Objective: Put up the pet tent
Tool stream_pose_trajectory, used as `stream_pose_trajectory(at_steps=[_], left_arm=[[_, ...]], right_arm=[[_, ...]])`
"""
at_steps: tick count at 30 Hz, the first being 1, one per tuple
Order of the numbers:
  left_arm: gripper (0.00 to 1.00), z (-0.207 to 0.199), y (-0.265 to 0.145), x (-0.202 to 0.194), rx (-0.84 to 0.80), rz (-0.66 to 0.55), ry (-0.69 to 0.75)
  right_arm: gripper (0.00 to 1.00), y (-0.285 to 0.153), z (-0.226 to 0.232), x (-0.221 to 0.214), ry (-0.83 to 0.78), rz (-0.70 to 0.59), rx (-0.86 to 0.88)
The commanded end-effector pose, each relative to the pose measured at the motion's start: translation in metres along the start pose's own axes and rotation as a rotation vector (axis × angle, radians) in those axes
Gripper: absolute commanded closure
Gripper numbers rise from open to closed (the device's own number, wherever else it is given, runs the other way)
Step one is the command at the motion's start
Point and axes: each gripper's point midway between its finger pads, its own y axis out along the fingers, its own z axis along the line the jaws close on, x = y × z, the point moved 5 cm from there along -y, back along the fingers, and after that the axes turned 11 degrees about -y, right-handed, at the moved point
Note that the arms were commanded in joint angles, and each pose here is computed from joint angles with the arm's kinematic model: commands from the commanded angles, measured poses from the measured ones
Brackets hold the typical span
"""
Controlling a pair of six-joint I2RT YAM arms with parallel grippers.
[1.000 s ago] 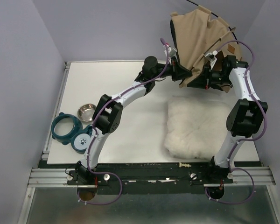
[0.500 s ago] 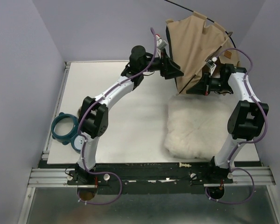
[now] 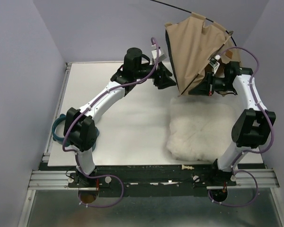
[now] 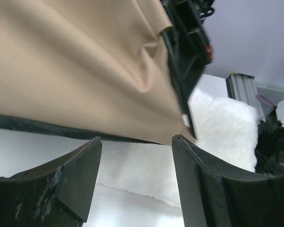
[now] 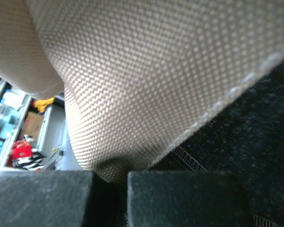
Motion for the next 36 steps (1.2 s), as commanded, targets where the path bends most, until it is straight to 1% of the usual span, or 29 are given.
stream_pose_trajectory(at_steps=[1,2,3,4,6,8,9,10,11,12,14,15,17,19,21,22,23,24,25,26,27,28,31,32,33,34,35,36], left_arm=[[0.21,-0.001,-0.013,0.012,0.126,0.037,0.053],[0.15,-0.002,-0.014,0.014,0.143,0.041,0.038],[0.11,-0.003,-0.015,0.015,0.149,0.053,0.029],[0.01,-0.005,-0.016,0.017,0.147,0.067,0.019],[0.01,-0.007,-0.019,0.027,0.146,0.068,-0.012],[0.01,-0.011,-0.022,0.038,0.124,0.051,-0.111],[0.01,-0.01,-0.025,0.043,0.13,0.037,-0.197],[0.01,-0.013,-0.029,0.051,0.1,0.023,-0.263],[0.01,-0.013,-0.037,0.058,0.044,0.001,-0.354],[0.01,-0.02,-0.043,0.065,-0.044,-0.007,-0.454],[0.01,-0.028,-0.051,0.071,-0.222,-0.034,-0.563],[0.01,-0.039,-0.053,0.078,-0.295,-0.035,-0.484],[0.01,-0.051,-0.047,0.072,-0.304,0.017,-0.334],[0.01,-0.054,-0.044,0.061,-0.179,0.024,-0.304],[0.01,-0.064,-0.036,0.052,-0.11,0.066,-0.227],[0.01,-0.06,-0.029,0.047,0.012,0.089,-0.158],[0.01,-0.054,-0.028,0.033,0.183,0.162,-0.139],[0.01,-0.05,-0.025,0.027,0.319,0.217,-0.005],[0.01,-0.045,-0.025,0.026,0.435,0.23,0.09],[0.01,-0.041,-0.026,0.029,0.523,0.176,0.111],[0.01,-0.038,-0.032,0.035,0.602,0.106,0.06],[0.01,-0.039,-0.039,0.041,0.602,0.066,0.014],[0.01,-0.05,-0.063,0.067,0.44,-0.073,-0.109],[0.01,-0.056,-0.069,0.074,0.345,-0.112,-0.153],[0.01,-0.065,-0.074,0.076,0.248,-0.123,-0.167],[0.01,-0.077,-0.074,0.075,0.177,-0.101,-0.16],[0.01,-0.085,-0.069,0.068,0.165,-0.04,-0.141],[0.01,-0.095,-0.061,0.058,0.151,0.047,-0.097]], right_arm=[[0.99,0.002,0.033,0.02,0.158,-0.001,-0.079],[0.99,-0.001,0.026,0.017,0.223,-0.018,-0.22],[0.99,-0.002,0.03,0.026,0.166,-0.071,-0.261],[0.99,-0.002,0.032,0.029,0.168,-0.081,-0.285],[0.99,0.0,0.034,0.033,0.22,-0.079,-0.26],[0.99,-0.001,0.032,0.029,0.217,-0.064,-0.269],[0.99,-0.002,0.032,0.028,0.204,-0.058,-0.286],[0.99,-0.002,0.033,0.025,0.204,-0.056,-0.291],[0.99,-0.001,0.035,0.024,0.206,-0.054,-0.282],[0.99,-0.001,0.04,0.022,0.206,-0.05,-0.256],[0.99,-0.001,0.047,0.019,0.207,-0.049,-0.231],[0.99,0.0,0.049,0.018,0.206,-0.05,-0.221],[0.99,0.0,0.056,0.019,0.209,-0.055,-0.199],[0.99,0.0,0.059,0.022,0.202,-0.063,-0.19],[0.99,0.0,0.062,0.026,0.184,-0.067,-0.194],[0.99,-0.001,0.063,0.027,0.176,-0.067,-0.195],[0.99,-0.001,0.064,0.027,0.168,-0.064,-0.196],[0.99,-0.001,0.065,0.026,0.17,-0.057,-0.202],[0.99,-0.002,0.067,0.024,0.161,-0.049,-0.209],[0.99,-0.002,0.069,0.022,0.162,-0.041,-0.212],[0.99,-0.003,0.069,0.019,0.159,-0.034,-0.219],[0.99,-0.003,0.07,0.017,0.153,-0.03,-0.225],[0.99,-0.003,0.071,0.011,0.161,-0.02,-0.248],[0.99,-0.004,0.071,0.009,0.162,-0.021,-0.253],[0.99,-0.004,0.072,0.009,0.162,-0.02,-0.253],[0.99,-0.003,0.073,0.008,0.159,-0.019,-0.253],[0.99,-0.004,0.074,0.008,0.158,-0.02,-0.253],[0.99,-0.003,0.075,0.008,0.159,-0.02,-0.249]])
